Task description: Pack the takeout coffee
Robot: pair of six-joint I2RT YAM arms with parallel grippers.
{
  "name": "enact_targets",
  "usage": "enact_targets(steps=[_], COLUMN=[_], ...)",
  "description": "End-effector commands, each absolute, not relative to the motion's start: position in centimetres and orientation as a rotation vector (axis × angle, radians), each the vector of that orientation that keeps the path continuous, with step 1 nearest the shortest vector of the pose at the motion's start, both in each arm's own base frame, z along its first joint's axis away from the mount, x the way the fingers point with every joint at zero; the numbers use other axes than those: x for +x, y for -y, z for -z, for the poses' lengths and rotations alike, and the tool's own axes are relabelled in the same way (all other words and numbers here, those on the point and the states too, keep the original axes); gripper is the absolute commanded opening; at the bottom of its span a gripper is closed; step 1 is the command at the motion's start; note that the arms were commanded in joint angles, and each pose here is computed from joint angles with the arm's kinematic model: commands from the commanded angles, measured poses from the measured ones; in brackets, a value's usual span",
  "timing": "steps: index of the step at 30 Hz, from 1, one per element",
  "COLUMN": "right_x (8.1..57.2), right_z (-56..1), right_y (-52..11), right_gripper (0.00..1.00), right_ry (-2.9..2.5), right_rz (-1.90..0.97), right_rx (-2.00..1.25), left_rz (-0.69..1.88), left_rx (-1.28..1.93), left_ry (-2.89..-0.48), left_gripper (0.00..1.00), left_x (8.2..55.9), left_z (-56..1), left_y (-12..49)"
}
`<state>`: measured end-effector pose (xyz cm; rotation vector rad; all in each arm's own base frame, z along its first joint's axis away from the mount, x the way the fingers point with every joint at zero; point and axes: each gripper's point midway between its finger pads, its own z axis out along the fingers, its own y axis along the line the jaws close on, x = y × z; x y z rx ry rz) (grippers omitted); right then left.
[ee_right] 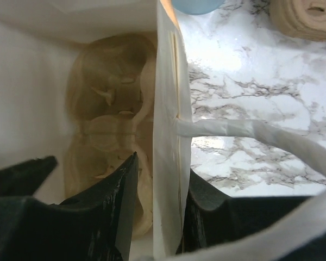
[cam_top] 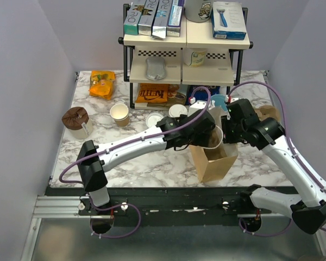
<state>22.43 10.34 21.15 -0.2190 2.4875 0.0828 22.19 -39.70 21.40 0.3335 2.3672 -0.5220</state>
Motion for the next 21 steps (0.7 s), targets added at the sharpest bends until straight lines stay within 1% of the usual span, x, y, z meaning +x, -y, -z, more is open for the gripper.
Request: enact_targets(steps=[1, 2, 3, 4, 5, 6, 7, 8, 9, 12, 15, 21], right_x=[23.3, 23.5, 23.4, 23.5, 23.6, 23.4, 23.4, 23.6, 23.4, 23.6, 23.7, 23.2], right_z=[-20.7, -20.7, -20.6, -20.6, -20.8, -20.9, -21.1, -21.5, -21.7, -22.2, -22.5, -22.8], right_y=[-8.0, -7.1, -6.4, -6.0, -5.0, -4.3, -3.9, -3.2, -3.0, -3.2, -3.4, -2.8], right_gripper=[0.34, 0.31, 0.29, 0.25, 0.24, 0.24, 0.24, 0.24, 0.24, 0.23, 0.22, 0.21], right_ry=[-2.469, -2.457, -2.461, -2.462, -2.444, -2.450, -2.441, -2.424, -2.425, -2.429, -2.437, -2.449], right_rz=[0.094, 0.160, 0.208, 0.250, 0.321, 0.370, 0.399, 0.449, 0.469, 0.460, 0.455, 0.499], right_rx=[-0.135, -0.108, -0.097, -0.074, -0.046, -0.033, -0.005, 0.011, 0.014, 0.009, -0.005, -0.022], left_rz=[0.300, 0.285, 0.244, 0.221, 0.202, 0.172, 0.139, 0.117, 0.092, 0.041, -0.004, -0.076], left_rx=[0.326, 0.325, 0.322, 0.309, 0.302, 0.301, 0.288, 0.283, 0.285, 0.289, 0.306, 0.425], left_ry=[-2.370, -2.373, -2.374, -2.371, -2.370, -2.371, -2.354, -2.347, -2.341, -2.309, -2.287, -2.302], left_gripper=[0.66, 0.61, 0.51, 0.46, 0.42, 0.33, 0.28, 0.24, 0.18, 0.09, 0.05, 0.05], left_x=[22.3, 22.3, 22.3, 22.4, 22.5, 22.4, 22.8, 22.9, 22.9, 23.5, 23.7, 23.1], left_z=[-21.1, -20.9, -20.7, -20.9, -20.9, -20.9, -21.2, -21.3, -21.7, -23.2, -24.4, -24.6], left_y=[36.3, 36.1, 35.4, 34.8, 34.5, 33.9, 33.2, 32.9, 32.4, 31.5, 30.8, 29.6])
